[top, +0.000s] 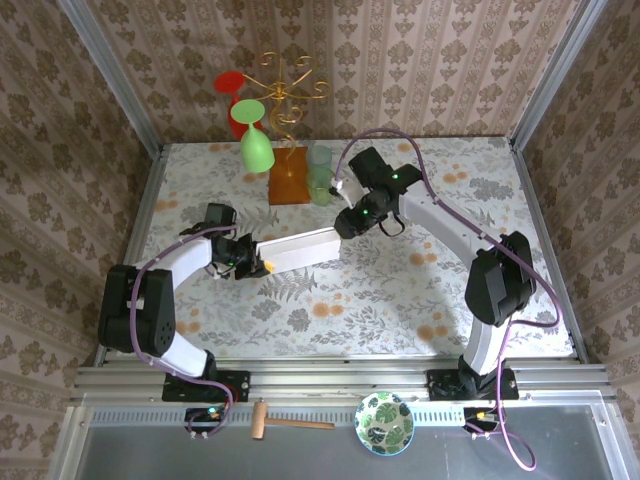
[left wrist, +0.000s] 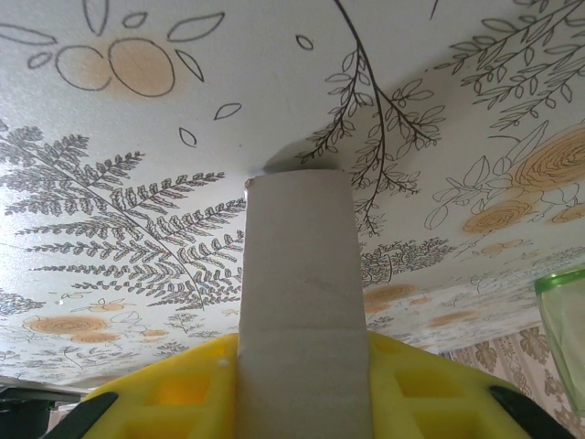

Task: Fold the paper box

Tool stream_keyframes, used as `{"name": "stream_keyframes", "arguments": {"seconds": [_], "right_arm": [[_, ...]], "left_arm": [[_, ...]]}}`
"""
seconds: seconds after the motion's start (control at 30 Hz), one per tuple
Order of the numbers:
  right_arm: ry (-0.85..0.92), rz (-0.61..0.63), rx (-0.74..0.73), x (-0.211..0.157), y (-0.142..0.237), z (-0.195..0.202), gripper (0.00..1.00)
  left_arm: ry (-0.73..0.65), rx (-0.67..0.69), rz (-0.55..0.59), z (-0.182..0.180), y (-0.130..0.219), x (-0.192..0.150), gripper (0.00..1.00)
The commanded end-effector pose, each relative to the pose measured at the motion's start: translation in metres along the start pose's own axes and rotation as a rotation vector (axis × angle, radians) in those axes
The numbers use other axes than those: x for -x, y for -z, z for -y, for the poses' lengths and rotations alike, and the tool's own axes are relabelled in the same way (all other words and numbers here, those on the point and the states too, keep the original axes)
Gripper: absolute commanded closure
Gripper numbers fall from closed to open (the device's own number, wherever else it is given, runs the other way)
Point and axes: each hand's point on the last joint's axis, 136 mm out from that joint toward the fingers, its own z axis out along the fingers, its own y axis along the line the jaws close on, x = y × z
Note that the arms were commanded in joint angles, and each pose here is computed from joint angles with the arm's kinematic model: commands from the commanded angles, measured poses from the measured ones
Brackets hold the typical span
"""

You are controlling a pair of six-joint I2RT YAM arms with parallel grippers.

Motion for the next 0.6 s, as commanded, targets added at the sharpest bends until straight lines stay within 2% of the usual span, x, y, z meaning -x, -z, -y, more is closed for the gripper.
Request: {"name": "stream_keyframes", "arguments": {"seconds": [0.0,0.23,0.57], "right_arm": [[0.044,0.031,0.032,0.002,0.009,-0.01,0.64],[0.053,0.018,0.016,0.003,-0.001,0.001,0.65],[0.044,0.022,0.015,0.01,-0.005,0.003,0.74]], "left_arm": [[0.021,0.032,0.067,-0.004,0.0,0.014,0.9],[0.013,0.036,0.068,-0.002,0.0,0.014,0.9],[0.013,0.038,0.068,-0.002,0.0,0.014,0.9]]}}
